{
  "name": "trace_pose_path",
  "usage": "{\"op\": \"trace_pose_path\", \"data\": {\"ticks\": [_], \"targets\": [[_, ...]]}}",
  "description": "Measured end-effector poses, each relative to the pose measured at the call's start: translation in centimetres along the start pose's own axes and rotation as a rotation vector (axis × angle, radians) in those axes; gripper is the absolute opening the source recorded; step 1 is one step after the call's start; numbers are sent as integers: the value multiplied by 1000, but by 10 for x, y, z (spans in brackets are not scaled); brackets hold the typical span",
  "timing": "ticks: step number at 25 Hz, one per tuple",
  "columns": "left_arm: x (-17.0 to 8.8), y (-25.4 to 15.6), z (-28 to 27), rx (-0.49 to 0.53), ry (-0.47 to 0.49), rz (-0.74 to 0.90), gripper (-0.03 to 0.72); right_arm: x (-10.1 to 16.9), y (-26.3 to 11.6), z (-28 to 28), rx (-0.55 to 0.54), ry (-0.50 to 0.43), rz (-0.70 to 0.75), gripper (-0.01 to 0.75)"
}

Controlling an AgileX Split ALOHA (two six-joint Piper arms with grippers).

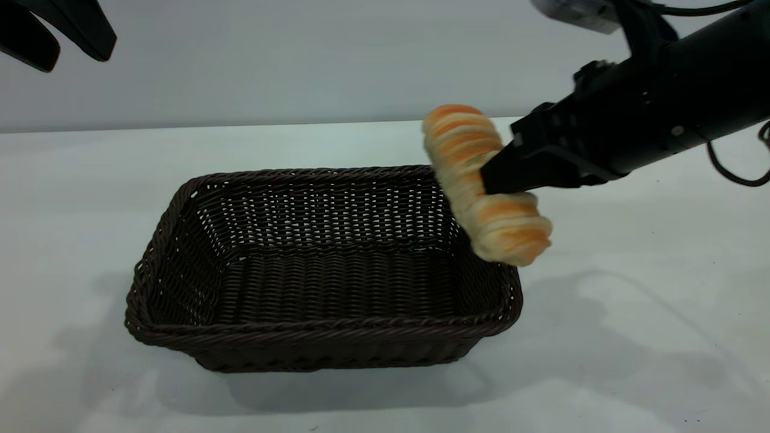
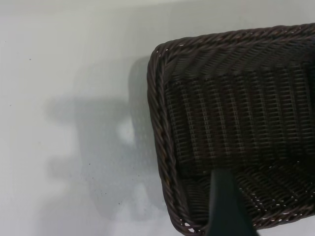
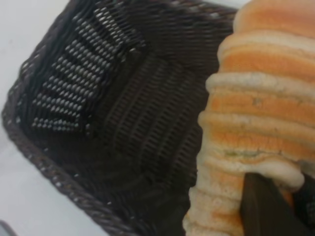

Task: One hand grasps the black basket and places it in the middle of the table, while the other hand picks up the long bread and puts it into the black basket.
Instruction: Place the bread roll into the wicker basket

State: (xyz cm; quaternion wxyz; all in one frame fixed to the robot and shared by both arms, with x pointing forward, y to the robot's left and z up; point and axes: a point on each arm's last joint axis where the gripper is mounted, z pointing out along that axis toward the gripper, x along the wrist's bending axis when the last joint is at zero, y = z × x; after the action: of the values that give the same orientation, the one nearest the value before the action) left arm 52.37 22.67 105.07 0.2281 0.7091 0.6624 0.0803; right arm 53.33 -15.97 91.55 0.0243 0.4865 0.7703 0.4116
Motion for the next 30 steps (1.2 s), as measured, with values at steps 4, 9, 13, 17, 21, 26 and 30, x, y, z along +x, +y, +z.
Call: {"op": "trace_pose_path", "data": {"ticks": [4,9,13,17,21,26,30], "targets": [[0,0,0,0,0,0,483,4,0,1,0,19,-28,66],[0,0,0,0,-2,-2,482,6,0,1,-5,41,-59,113],[0,0,0,0,-4,-4,482,9,1,1,-14,80,-79,134],[0,0,0,0,-5,-4,482,14,2,0,-28,136,-96,161],[0,0,0,0,-5,-4,482,17,2,0,-37,167,-124,214],[0,0,0,0,-5,-6,482,17,2,0,-40,165,-165,274],[0,0,0,0,-5,-9,482,15,2,0,-35,144,-177,280]]}}
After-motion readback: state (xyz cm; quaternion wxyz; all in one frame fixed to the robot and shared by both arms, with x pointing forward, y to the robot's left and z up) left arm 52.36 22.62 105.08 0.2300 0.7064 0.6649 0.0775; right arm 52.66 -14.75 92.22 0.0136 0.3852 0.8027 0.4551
